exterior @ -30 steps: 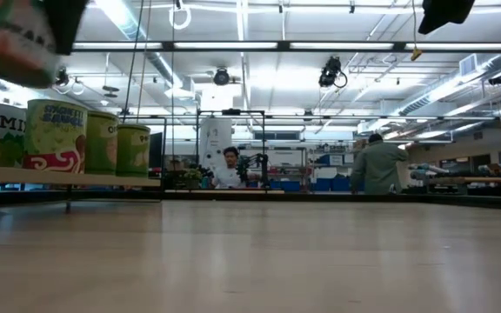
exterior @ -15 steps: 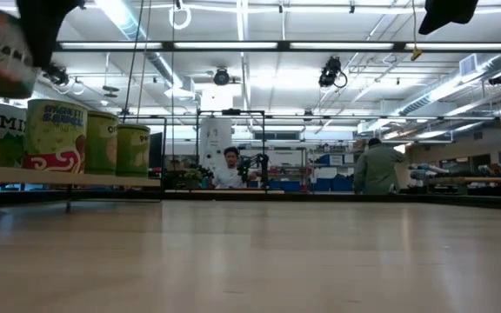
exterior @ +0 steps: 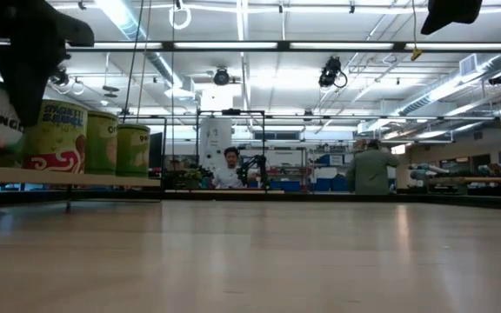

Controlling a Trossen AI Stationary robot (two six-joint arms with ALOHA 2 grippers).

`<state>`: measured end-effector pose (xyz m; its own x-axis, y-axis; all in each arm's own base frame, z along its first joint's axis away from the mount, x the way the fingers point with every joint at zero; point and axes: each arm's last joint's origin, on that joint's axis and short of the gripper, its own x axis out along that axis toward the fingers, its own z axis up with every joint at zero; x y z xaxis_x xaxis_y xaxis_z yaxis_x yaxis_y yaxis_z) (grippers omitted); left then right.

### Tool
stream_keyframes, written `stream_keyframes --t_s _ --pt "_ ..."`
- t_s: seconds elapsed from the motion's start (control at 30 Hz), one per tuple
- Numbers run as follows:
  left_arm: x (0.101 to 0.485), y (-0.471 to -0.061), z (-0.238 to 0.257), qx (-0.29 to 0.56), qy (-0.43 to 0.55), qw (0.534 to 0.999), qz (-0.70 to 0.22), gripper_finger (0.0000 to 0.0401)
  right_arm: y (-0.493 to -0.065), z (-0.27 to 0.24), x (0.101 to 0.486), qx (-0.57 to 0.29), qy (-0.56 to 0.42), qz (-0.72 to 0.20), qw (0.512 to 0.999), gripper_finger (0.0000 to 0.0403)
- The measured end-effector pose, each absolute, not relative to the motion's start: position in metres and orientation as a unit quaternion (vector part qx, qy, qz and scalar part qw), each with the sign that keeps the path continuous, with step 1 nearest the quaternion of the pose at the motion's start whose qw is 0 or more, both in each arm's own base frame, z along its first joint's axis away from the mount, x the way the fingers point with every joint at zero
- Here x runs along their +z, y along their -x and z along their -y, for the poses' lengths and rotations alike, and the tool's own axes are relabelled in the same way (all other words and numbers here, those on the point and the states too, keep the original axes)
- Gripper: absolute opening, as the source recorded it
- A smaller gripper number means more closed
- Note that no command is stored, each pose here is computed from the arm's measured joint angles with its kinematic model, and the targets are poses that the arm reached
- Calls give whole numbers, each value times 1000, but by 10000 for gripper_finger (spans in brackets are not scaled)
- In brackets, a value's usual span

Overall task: Pick and place cans onto a shelf
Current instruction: Put the small canned oranges on the shelf, then return to Home Position

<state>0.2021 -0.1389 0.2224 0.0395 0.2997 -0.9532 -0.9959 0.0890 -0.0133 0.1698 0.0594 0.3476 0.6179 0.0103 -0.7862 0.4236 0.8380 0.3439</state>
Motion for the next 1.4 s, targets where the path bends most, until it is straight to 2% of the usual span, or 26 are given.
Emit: stream_keyframes --t_s 0.23,0.57,1.1,1.4 --pt "217 -200 137 545 401 592 -438 293 -170 -59 348 -123 -265 -420 859 350" --pt "216 -200 138 546 407 574 -454 349 -170 -59 348 -123 -266 -420 859 350" --pt "228 -194 133 537 419 576 -452 354 -170 -59 348 -123 -266 -420 859 350" --pt "258 -202 125 490 397 630 -454 354 -172 -60 350 -106 -250 -410 871 350"
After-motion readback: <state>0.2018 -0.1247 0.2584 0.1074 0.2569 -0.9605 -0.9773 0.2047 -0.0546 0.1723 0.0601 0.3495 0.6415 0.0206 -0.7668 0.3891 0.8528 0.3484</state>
